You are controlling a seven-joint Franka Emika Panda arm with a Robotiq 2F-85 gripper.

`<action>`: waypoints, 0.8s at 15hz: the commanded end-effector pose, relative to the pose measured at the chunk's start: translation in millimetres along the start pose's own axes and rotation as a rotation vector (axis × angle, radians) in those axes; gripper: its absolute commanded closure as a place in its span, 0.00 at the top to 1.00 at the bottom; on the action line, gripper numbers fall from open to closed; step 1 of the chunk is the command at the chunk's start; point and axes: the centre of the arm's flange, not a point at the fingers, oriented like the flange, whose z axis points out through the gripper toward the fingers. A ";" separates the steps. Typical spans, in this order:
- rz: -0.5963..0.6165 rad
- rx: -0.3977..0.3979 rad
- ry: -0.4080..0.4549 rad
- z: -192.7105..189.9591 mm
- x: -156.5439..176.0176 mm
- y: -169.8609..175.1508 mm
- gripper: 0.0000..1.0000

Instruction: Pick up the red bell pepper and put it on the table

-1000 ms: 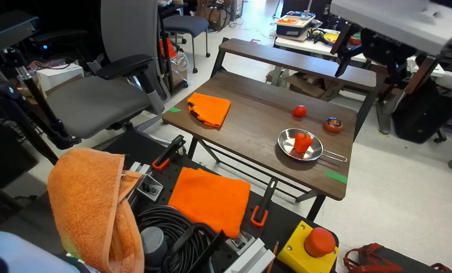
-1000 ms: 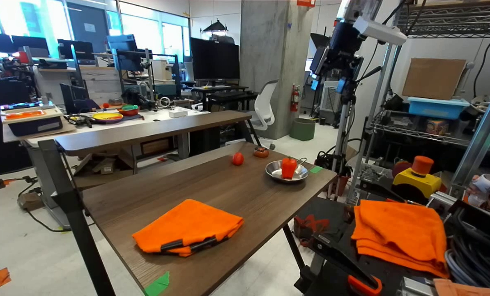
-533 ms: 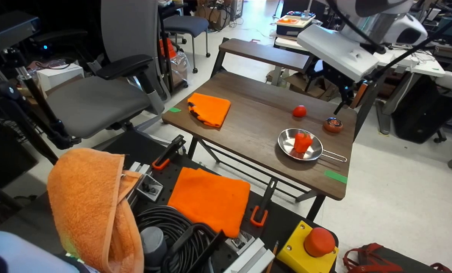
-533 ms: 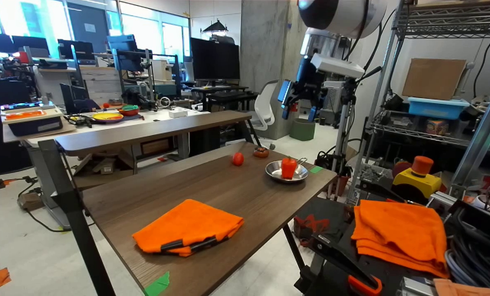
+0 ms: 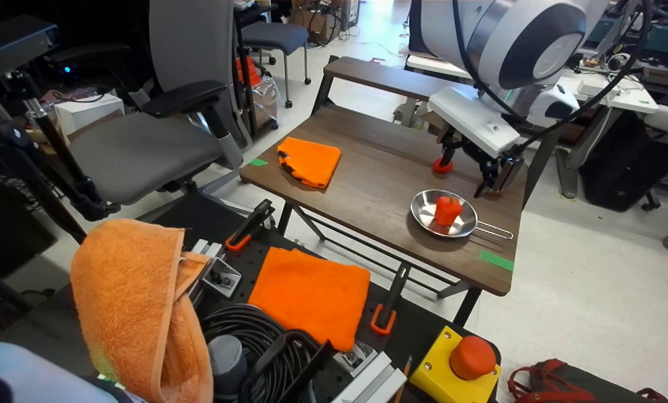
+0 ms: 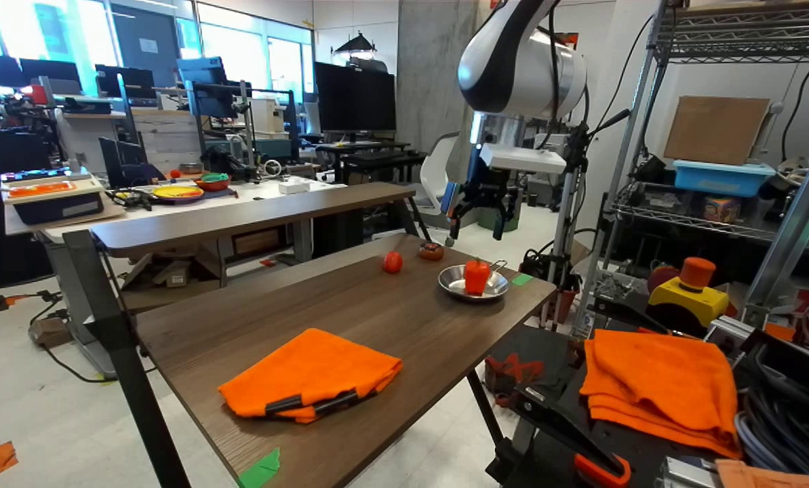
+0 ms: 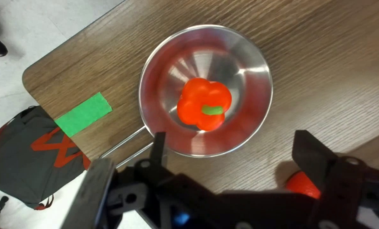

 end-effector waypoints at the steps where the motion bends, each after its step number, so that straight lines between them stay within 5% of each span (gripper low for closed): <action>1: 0.025 -0.017 -0.043 24.8 19.4 -9.5 1.00; 6: 0.043 -0.055 -0.113 55.5 19.8 -8.6 1.00; 8: 0.042 -0.060 -0.132 62.1 19.5 -9.1 0.74; 12: 0.047 -0.079 -0.146 67.3 20.6 -7.2 0.42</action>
